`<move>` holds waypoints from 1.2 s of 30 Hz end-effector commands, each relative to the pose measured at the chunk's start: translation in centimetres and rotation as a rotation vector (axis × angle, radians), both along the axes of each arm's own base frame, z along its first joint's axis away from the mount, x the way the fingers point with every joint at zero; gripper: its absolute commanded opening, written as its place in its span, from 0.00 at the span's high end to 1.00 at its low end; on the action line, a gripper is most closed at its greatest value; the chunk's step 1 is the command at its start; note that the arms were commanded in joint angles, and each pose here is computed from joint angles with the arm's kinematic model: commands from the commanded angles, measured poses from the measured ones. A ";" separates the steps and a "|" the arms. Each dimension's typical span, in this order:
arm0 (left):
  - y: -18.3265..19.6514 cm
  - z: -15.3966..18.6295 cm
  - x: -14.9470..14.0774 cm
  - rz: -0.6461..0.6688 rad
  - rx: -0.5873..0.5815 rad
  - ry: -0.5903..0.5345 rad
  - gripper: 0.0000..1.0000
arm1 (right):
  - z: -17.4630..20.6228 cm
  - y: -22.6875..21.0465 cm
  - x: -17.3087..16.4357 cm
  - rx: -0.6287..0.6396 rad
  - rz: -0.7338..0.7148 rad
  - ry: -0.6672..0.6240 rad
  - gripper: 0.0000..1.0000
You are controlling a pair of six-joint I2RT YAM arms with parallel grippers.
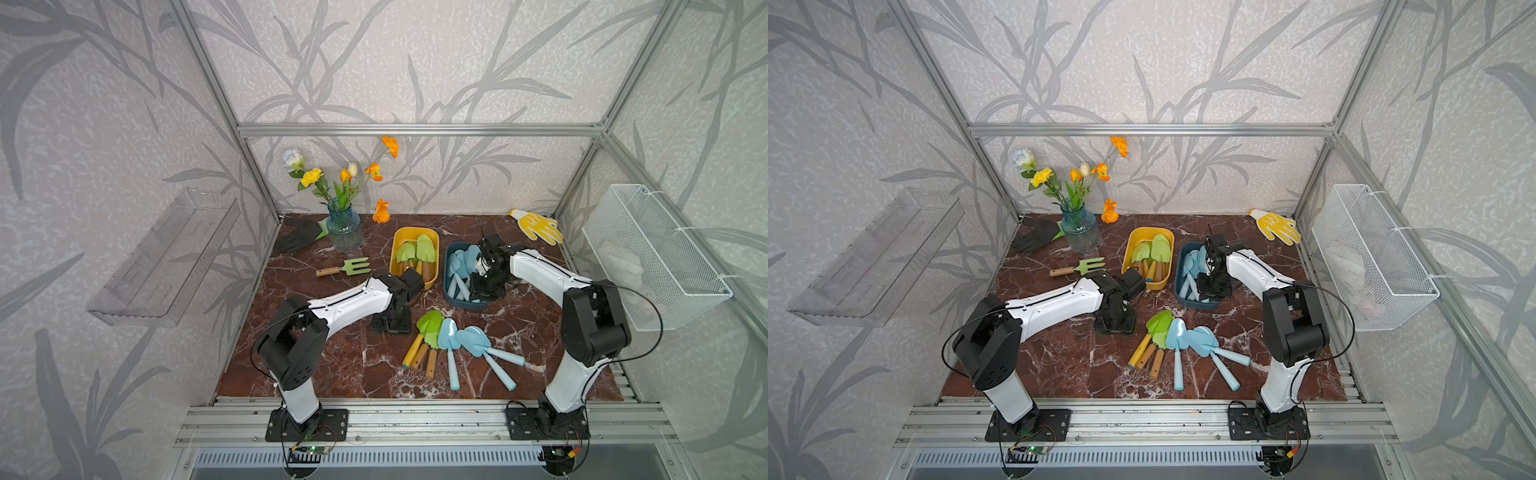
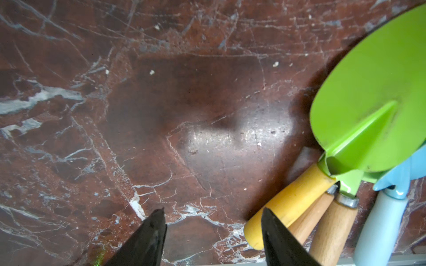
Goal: Sort the small shovels by color and place them into the storage box
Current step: Place the shovel in the storage box, then pick up the shovel from the center of the board.
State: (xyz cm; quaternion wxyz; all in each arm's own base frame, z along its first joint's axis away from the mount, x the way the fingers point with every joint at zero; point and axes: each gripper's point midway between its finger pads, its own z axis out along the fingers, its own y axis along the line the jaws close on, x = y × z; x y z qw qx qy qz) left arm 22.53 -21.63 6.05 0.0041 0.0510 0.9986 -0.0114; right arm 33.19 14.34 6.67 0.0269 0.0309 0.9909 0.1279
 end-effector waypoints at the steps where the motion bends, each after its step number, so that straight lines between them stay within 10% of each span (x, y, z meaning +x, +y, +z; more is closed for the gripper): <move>1: 0.1 0.5 -0.7 -0.028 0.009 0.016 0.33 | -0.5 -0.2 -2.2 -0.017 0.019 0.087 0.68; 14: -2.2 1.5 -1.9 -0.092 -0.073 0.037 0.25 | 8.0 -3.6 -1.8 -0.126 -0.072 -0.168 0.53; 25: -5.2 -0.5 -2.4 -0.174 -0.093 0.076 0.26 | 6.7 -4.0 -3.6 -0.114 -0.090 -0.159 0.53; 36: -5.6 -4.1 -1.0 -0.174 -0.016 0.096 0.51 | 6.6 -4.4 -4.5 -0.122 -0.084 -0.171 0.53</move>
